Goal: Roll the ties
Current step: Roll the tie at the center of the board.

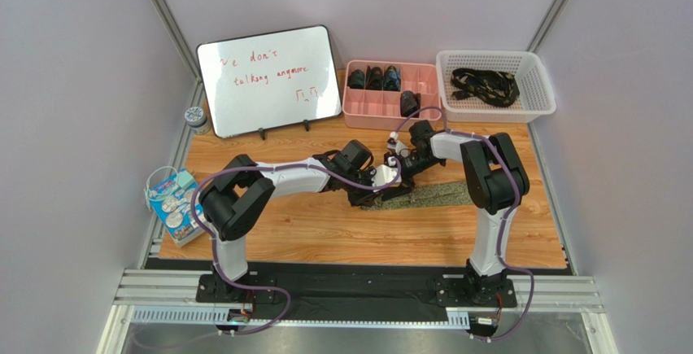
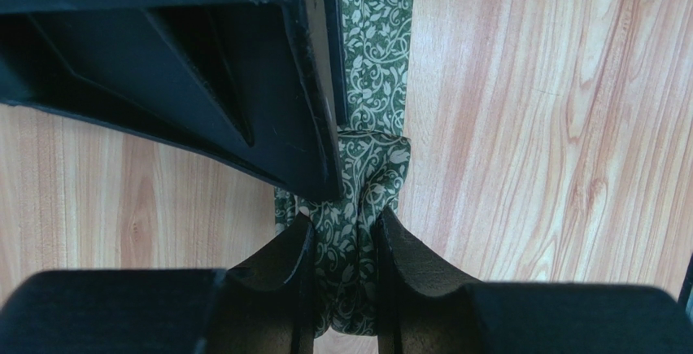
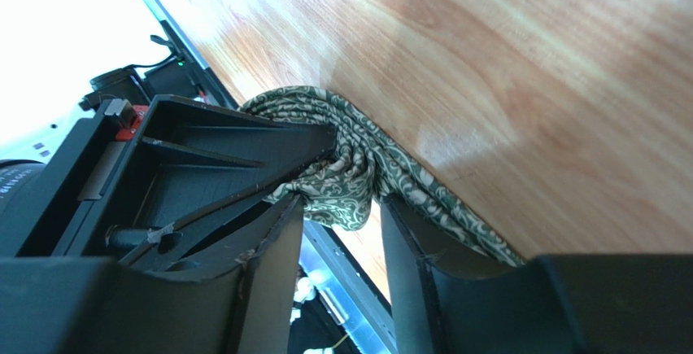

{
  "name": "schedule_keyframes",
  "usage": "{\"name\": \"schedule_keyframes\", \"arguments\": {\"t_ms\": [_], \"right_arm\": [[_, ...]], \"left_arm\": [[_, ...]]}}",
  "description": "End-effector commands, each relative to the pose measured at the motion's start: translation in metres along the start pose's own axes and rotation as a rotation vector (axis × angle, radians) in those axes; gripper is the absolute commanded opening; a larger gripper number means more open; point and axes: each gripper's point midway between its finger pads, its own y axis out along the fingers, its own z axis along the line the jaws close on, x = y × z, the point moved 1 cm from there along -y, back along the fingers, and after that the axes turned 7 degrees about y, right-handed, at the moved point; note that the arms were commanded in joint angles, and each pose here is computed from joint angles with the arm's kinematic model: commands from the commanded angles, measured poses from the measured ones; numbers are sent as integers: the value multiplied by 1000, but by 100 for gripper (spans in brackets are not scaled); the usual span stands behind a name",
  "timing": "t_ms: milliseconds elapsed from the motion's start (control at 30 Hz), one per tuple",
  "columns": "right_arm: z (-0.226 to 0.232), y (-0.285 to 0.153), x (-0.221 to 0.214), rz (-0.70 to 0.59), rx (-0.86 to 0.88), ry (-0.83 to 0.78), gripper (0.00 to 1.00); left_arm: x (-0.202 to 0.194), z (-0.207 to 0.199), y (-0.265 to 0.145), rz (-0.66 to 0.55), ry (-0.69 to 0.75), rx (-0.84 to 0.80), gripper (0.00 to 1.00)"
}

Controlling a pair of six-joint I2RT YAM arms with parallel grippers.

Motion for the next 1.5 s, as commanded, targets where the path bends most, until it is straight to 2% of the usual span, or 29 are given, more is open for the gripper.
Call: {"name": "schedule_keyframes", "arguments": {"t_ms": [0,67,100,200,333,400,433,467,500,600,800,900,967,1033,1100,1233,1367,1467], "right_arm": [[-3,12,3,0,30,-2,34],[-8,14,1,4,18,5,23],[-10,15,0,7,11,10,12],[-15,15,1,0,-11,15,0],[-24,15,4,-21,-60,19,0],[-30,15,7,-38,-96,15,0],[-31,15,7,-43,-105,15,0],[-32,14,8,-49,-116,14,0],[-36,14,9,-59,-143,14,0],[-39,11,13,-86,-179,2,0],[-46,8,17,-108,-228,-11,0],[-43,7,16,-107,-227,-37,0],[-43,7,13,-99,-235,-63,0],[-42,7,11,-93,-243,-105,0],[-41,8,8,-82,-235,-108,0],[-42,10,5,-72,-225,-98,0],[-44,11,4,-67,-224,-93,0],[-46,12,3,-66,-223,-85,0]], "left_arm": [[-38,-11,7,121,-81,-28,12],[-38,-9,8,121,-87,-25,13],[-39,-9,8,121,-93,-23,14],[-40,-5,9,122,-116,-18,18],[-34,4,3,95,-155,-3,34],[-19,14,-14,14,-197,40,47],[-4,19,-29,-43,-186,64,73],[1,20,-35,-85,-184,71,91],[5,21,-42,-108,-179,88,99],[18,21,-66,-171,-135,149,99],[29,3,-104,-268,-138,199,100],[39,-24,-117,-416,64,152,100],[22,-45,-107,-437,117,86,100],[14,-38,-99,-355,71,66,100],[18,-39,-96,-367,41,-22,99],[38,-12,-76,-513,50,128,100],[35,9,-47,-496,-7,234,100],[36,14,-29,-496,19,262,98]]}}
